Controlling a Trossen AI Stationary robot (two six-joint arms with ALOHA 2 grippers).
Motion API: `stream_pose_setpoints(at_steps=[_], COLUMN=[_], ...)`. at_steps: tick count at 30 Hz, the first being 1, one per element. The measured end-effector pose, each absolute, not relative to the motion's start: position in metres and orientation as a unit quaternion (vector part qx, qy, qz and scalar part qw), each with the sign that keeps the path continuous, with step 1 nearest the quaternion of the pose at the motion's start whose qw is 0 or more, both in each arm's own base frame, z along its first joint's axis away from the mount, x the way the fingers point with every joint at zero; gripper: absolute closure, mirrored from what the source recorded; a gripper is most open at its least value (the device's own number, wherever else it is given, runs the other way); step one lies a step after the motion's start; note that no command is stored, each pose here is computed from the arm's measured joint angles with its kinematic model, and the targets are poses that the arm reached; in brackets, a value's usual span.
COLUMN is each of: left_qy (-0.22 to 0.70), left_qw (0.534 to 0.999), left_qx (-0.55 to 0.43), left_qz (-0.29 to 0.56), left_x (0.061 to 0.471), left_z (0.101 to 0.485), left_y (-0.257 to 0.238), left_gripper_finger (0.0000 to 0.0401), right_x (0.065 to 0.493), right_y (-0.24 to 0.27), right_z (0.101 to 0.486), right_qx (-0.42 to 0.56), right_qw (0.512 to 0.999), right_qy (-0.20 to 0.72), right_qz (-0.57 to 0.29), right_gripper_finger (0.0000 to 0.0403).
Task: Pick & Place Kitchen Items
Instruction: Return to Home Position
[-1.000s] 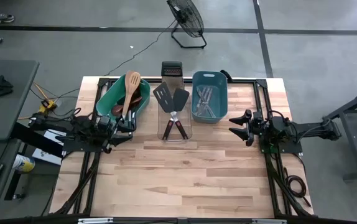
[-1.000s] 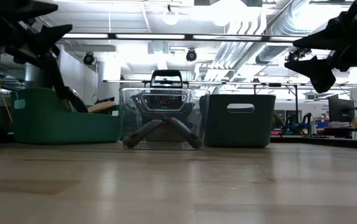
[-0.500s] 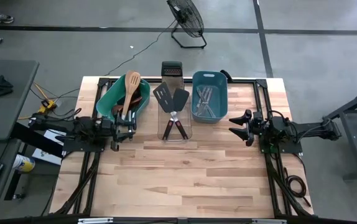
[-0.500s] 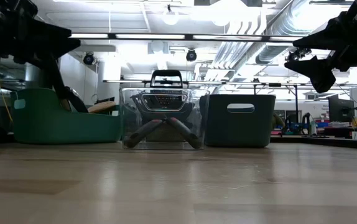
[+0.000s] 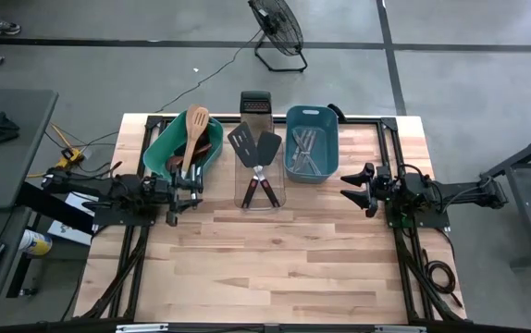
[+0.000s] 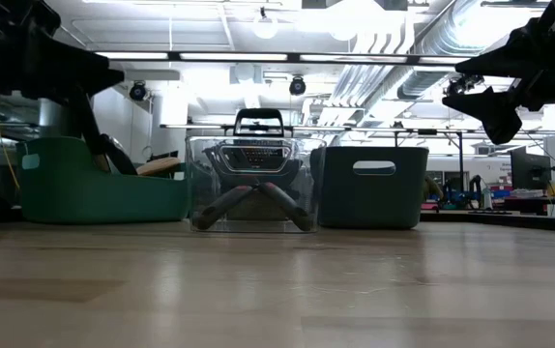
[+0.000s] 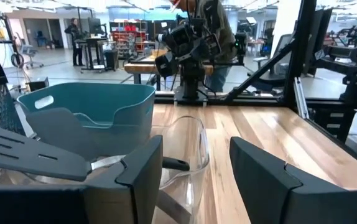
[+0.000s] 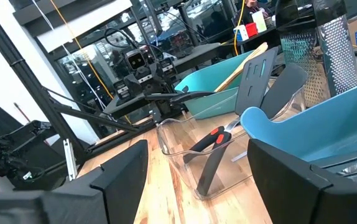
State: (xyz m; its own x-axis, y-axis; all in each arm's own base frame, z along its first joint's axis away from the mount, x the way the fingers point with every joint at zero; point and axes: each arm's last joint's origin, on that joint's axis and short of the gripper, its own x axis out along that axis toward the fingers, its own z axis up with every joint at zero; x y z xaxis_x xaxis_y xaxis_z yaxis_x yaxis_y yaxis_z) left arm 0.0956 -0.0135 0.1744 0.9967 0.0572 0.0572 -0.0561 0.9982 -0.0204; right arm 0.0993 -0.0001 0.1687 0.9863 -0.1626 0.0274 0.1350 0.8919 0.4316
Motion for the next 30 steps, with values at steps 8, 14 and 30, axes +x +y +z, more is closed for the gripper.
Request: stream_pose_setpoints(at_steps=[8, 14, 30], left_qy=[-0.023, -0.022, -0.022], left_qw=[0.999, 0.999, 0.999], left_qx=[-0.008, -0.008, -0.008], left_qz=[0.028, 0.028, 0.029], left_x=[0.0958, 0.0958, 0.0958], left_z=[0.1730, 0.1728, 0.1727], left_y=[-0.0135, -0.0135, -0.0135], left_gripper_finger=[0.0217, 0.0217, 0.0217], right_x=[0.0993, 0.0993, 0.0993], right_y=[-0.0001, -0.0001, 0.0000], right_z=[0.1687, 0.1687, 0.1687], right_qx=[0.220, 0.220, 0.220], right_qw=[0.972, 0.972, 0.972], right_qy=[-0.031, -0.032, -0.031], right_qz=[-0.076, -0.077, -0.076], right_gripper_finger=[0.0135, 0.0135, 0.0135])
